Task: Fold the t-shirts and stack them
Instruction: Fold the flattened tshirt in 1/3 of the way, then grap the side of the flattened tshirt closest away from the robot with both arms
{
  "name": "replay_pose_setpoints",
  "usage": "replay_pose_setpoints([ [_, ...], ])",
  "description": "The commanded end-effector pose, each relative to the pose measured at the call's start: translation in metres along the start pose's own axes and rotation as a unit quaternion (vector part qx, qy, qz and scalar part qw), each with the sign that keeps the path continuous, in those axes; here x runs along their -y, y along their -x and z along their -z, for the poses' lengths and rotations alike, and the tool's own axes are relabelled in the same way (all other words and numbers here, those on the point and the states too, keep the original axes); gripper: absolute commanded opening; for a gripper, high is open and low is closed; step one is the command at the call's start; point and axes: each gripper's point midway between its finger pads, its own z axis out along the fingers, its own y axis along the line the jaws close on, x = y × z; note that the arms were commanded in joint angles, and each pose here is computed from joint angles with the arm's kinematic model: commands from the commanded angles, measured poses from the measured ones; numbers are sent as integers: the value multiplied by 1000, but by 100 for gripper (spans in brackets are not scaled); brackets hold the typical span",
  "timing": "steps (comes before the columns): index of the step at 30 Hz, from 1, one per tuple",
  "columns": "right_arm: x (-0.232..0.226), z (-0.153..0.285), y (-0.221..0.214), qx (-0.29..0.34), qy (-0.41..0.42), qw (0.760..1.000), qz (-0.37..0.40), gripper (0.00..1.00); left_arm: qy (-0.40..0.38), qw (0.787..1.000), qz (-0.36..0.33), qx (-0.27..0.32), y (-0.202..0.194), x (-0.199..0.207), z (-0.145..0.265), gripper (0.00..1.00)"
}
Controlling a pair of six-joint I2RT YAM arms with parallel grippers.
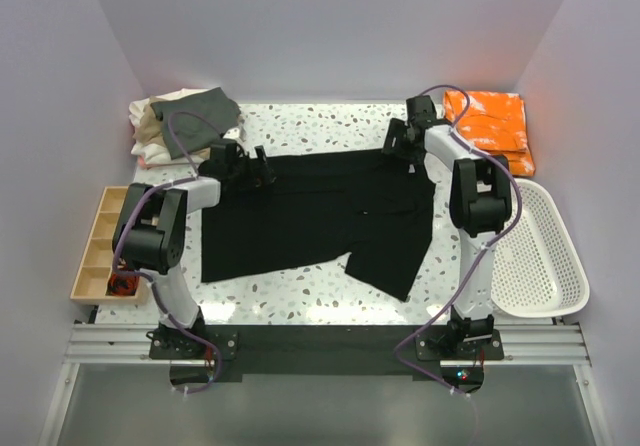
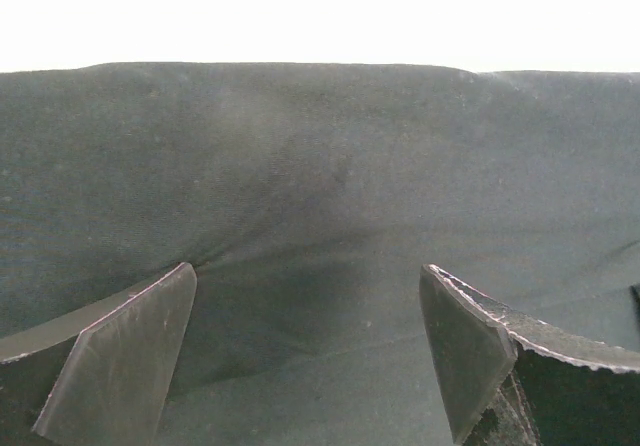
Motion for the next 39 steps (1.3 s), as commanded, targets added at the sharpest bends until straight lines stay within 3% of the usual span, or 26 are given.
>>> replay_pose_setpoints([
  [1, -2, 0, 25, 21, 26, 999, 21, 74, 60, 998, -27, -3, 9, -39, -8, 100],
  [4, -11, 21, 45, 61, 49, 996, 33, 75, 45, 998, -16, 34, 32, -26, 1, 100],
  [9, -19, 121, 86, 183, 67, 980, 37, 77, -26, 994, -13, 107, 77, 19, 41, 100],
  [15, 9, 184, 35, 193, 43, 980, -19, 88, -68, 987, -15, 144, 96, 53, 95, 100],
  [18, 33, 180, -42, 109, 25, 993, -32, 89, -53, 991, -11, 120, 73, 44, 110, 100],
  [19, 37, 182, -56, 96, 21, 995, -35, 89, -45, 994, -10, 99, 47, 33, 109, 100],
  [21, 49, 181, -102, 50, 13, 998, -37, 88, -45, 993, -5, 105, 33, 29, 126, 100],
  [22, 49, 193, -108, 58, 24, 997, -39, 88, -33, 996, 4, 84, 5, 16, 127, 100],
  [24, 54, 195, -146, 27, 36, 998, -49, 88, -39, 995, 17, 90, -8, 14, 143, 100],
  [31, 71, 223, -213, -10, 36, 997, -70, 85, -6, 995, 85, 58, -70, -12, 165, 100],
  [37, 67, 234, -247, -53, 22, 993, -99, 82, 84, 985, 148, 21, -116, -40, 181, 100],
  [39, 77, 230, -258, -56, 0, 992, -112, 83, 124, 979, 159, 35, -118, -47, 188, 100],
])
